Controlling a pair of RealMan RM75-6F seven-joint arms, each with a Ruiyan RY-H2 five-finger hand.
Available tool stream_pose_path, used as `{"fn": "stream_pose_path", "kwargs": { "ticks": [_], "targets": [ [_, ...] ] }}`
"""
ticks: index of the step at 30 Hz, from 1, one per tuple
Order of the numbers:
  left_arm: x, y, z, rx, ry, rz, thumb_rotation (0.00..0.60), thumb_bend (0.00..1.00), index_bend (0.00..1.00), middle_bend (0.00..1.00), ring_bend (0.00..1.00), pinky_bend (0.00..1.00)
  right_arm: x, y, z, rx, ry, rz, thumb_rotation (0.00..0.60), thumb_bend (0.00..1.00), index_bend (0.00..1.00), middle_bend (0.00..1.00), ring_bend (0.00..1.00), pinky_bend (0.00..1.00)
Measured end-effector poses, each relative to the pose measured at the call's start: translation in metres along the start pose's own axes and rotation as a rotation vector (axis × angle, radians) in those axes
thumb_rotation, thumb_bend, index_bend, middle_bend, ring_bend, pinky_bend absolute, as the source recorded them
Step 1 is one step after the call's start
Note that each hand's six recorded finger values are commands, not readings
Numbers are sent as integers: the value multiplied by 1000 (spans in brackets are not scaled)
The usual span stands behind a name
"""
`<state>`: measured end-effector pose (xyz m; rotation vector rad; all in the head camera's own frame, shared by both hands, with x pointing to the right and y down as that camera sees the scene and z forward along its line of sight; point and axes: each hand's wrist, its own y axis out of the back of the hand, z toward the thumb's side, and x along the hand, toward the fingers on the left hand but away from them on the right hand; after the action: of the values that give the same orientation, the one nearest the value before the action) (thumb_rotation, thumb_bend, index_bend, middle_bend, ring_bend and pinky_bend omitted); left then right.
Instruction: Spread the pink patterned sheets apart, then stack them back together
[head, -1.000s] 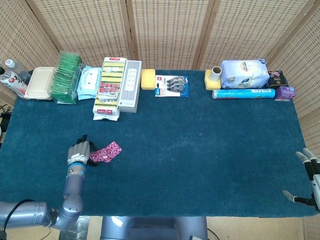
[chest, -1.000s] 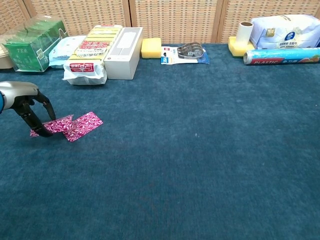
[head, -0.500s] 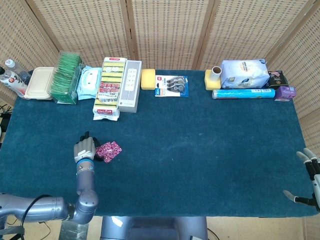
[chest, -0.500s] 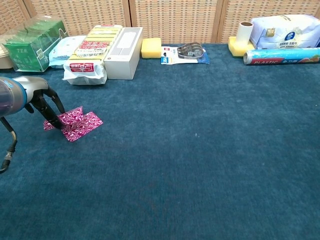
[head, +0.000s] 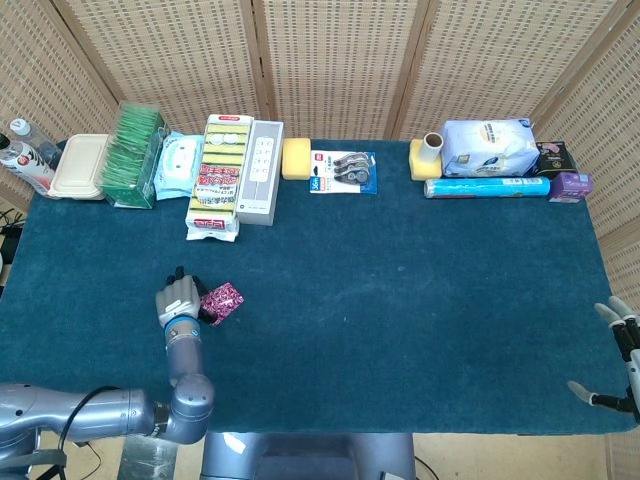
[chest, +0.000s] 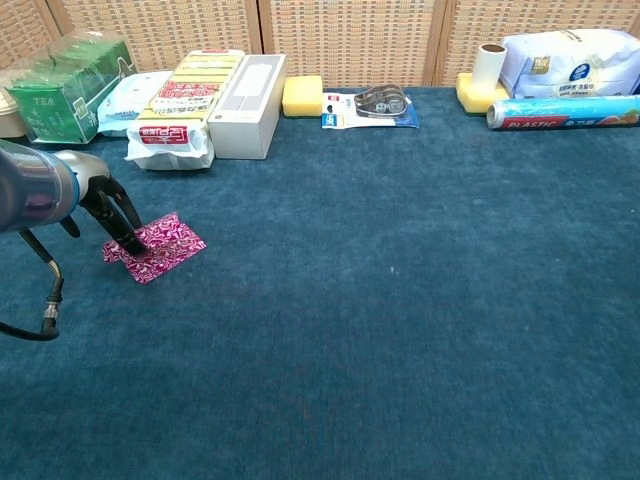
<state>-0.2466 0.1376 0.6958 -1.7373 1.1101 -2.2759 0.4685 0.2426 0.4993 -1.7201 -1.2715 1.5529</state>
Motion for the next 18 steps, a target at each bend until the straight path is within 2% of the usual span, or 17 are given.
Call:
{"fn": "stream_pose_path", "kwargs": {
  "ticks": [10, 18],
  "targets": [
    [8, -4, 1, 11, 28, -4, 600, 218, 411, 0, 0, 198, 0, 0, 0, -2, 1, 1, 600, 0, 72, 0, 0, 0],
    [12, -7, 6, 33, 8, 6, 600, 147, 411, 0, 0, 198, 0, 0, 0, -2, 0, 2, 600, 0, 72, 0, 0, 0]
  ]
}}
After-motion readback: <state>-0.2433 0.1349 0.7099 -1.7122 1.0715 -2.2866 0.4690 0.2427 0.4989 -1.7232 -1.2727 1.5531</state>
